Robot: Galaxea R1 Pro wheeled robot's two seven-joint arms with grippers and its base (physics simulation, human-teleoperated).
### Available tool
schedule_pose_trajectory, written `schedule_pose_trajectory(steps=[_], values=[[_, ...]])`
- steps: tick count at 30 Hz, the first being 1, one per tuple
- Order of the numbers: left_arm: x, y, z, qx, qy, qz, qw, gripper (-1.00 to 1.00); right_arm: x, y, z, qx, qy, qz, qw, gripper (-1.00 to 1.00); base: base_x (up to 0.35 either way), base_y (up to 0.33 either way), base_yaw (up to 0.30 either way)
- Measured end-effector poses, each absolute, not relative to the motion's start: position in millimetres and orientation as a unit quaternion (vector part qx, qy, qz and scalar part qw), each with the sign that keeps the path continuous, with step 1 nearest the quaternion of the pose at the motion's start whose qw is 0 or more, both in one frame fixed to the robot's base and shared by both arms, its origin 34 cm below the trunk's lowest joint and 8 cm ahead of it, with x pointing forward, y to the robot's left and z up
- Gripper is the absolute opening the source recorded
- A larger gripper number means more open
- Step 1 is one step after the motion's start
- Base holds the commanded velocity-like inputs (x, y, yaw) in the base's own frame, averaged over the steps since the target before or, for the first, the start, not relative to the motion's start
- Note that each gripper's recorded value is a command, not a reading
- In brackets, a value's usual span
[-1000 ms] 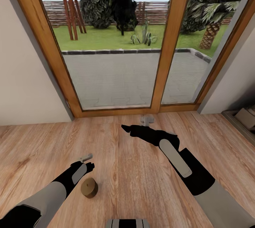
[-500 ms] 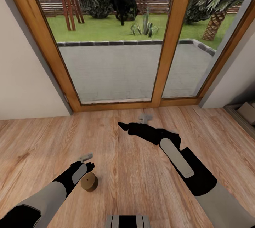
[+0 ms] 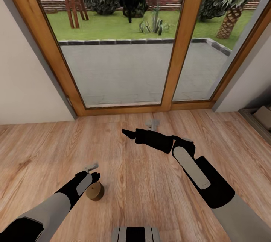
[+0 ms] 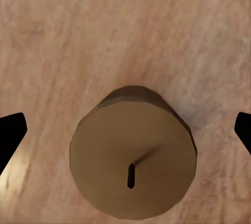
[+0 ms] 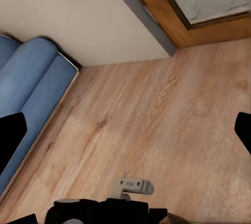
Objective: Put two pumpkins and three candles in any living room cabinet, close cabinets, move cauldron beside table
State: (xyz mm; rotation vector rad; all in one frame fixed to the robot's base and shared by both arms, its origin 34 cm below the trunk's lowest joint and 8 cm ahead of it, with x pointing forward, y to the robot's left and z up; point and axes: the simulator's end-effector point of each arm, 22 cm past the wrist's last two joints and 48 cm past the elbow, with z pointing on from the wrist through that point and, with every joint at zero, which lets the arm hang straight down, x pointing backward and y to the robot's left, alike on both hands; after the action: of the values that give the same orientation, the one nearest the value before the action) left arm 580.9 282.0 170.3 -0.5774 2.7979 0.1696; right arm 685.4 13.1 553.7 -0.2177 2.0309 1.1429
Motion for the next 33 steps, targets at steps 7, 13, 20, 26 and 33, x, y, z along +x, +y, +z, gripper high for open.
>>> schedule_pose_trajectory(steps=[7,13,20,26,33], values=[[571,282,156,-0.199,0.970,0.062,0.126,1.00,687,13,535,-0.079,0.805,0.450,0.378,1.00,0.000,0.000,0.000],[571,278,150,-0.196,0.970,0.062,0.129,1.00,687,13,528,-0.076,0.807,0.451,0.373,1.00,0.000,0.000,0.000],[571,275,150,-0.193,0.971,0.061,0.131,1.00,687,13,528,-0.076,0.807,0.451,0.373,1.00,0.000,0.000,0.000],[567,276,144,-0.192,0.971,0.063,0.125,1.00,688,13,520,-0.074,0.809,0.451,0.368,1.00,0.000,0.000,0.000],[557,276,129,-0.191,0.973,0.066,0.111,1.00,688,13,502,-0.067,0.815,0.452,0.357,1.00,0.000,0.000,0.000]])
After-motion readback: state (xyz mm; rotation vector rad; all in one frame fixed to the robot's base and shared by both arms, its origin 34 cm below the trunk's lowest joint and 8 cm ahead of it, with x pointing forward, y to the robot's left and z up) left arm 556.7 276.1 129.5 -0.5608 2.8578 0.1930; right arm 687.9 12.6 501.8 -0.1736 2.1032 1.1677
